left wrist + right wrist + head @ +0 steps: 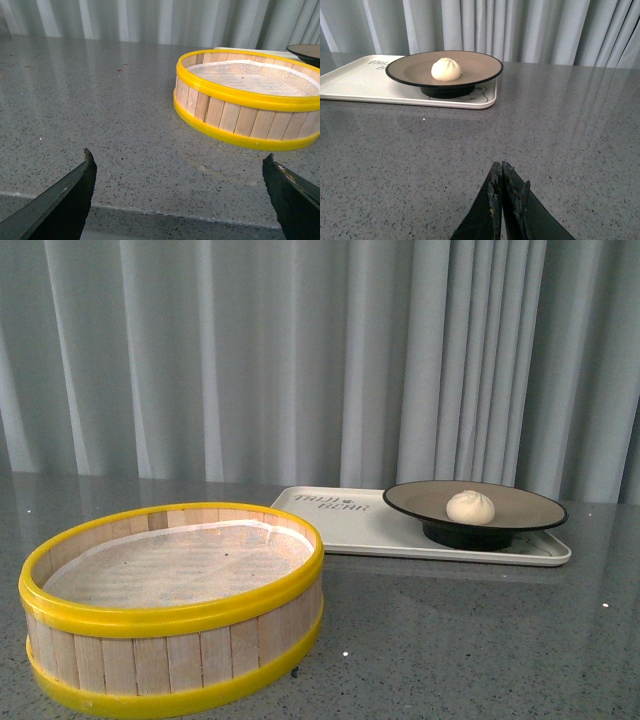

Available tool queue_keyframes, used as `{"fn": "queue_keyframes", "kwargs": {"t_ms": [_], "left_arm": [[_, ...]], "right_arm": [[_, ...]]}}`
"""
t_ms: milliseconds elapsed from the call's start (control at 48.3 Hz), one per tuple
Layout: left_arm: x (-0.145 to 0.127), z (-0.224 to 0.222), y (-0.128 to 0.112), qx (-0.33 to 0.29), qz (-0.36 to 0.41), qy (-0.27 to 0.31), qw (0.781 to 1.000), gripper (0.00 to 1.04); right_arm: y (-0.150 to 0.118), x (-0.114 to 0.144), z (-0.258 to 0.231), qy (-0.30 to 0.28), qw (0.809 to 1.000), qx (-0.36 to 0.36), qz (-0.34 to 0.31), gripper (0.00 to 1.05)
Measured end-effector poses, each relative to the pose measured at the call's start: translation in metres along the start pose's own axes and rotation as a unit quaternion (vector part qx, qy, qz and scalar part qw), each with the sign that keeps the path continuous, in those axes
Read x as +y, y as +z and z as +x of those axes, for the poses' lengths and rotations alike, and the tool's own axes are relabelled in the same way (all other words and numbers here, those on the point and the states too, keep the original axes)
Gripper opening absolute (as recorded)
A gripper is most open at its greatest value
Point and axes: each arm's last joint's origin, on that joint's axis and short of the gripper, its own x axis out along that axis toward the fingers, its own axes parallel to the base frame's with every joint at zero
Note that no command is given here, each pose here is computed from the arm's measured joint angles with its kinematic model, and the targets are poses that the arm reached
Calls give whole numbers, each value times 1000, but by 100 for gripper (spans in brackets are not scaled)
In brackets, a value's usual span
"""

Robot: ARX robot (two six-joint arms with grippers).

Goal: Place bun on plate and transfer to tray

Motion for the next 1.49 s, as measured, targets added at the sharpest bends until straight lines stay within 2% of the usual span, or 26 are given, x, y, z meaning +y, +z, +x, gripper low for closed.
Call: {"fn": "queue_keyframes", "kwargs": {"t_ms": [787,1492], "left_arm": [[0,0,0,0,0,0,1000,98],[0,0,0,0,0,0,1000,98]], "right_arm": [[-32,0,-51,0,1000,-1,1,2],[-29,0,-70,0,1000,-9,1,2]]}}
